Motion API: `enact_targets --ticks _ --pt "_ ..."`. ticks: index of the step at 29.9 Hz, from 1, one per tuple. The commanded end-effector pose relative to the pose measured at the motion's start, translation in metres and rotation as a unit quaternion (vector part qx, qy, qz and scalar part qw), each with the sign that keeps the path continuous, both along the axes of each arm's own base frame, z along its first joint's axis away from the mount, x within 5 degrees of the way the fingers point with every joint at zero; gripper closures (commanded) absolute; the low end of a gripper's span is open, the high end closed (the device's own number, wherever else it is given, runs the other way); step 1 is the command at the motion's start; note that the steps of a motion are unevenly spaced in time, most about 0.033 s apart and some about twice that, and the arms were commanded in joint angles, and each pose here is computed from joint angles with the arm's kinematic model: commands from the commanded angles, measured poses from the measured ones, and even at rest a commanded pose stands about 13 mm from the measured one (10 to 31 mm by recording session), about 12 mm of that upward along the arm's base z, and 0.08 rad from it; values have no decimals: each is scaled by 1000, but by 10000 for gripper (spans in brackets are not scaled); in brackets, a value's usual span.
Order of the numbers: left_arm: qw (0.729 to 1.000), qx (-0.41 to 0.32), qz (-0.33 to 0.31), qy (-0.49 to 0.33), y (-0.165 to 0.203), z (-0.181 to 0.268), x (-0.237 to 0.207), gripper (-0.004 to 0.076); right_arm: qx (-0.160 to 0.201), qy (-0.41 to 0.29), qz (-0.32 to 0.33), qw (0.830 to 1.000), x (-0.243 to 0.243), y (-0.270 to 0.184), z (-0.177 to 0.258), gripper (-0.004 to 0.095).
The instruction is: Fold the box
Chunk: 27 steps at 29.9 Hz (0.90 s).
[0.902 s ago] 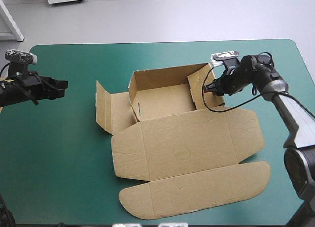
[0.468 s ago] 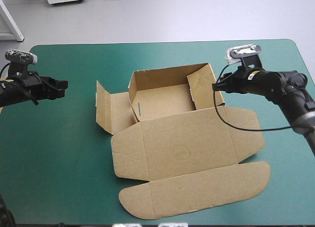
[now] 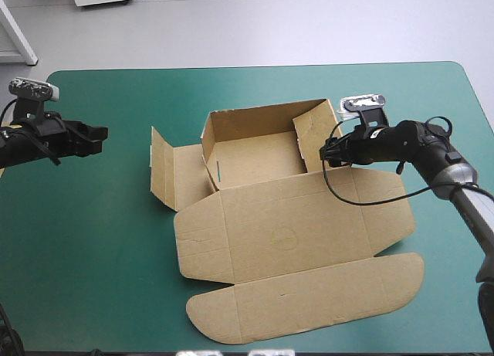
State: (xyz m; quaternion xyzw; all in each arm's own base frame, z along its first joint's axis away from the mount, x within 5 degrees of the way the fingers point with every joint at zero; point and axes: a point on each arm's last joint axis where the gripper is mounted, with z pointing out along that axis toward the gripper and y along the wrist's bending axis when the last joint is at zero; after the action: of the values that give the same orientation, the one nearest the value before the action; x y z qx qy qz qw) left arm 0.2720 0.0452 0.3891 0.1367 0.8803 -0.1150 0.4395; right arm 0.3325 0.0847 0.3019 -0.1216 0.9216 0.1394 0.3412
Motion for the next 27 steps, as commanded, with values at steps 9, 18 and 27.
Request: enact_targets --ticks 9,18,27 --pt "999 -27 1 -43 -7 20 -5 304 11 -17 -2 1000 33 7 3 148" --pt "999 -31 -1 -44 -7 20 -5 304 1 22 15 1000 53 13 -12 374" --pt "998 -35 -5 -42 -9 20 -6 304 -34 48 -3 998 62 8 -14 603"
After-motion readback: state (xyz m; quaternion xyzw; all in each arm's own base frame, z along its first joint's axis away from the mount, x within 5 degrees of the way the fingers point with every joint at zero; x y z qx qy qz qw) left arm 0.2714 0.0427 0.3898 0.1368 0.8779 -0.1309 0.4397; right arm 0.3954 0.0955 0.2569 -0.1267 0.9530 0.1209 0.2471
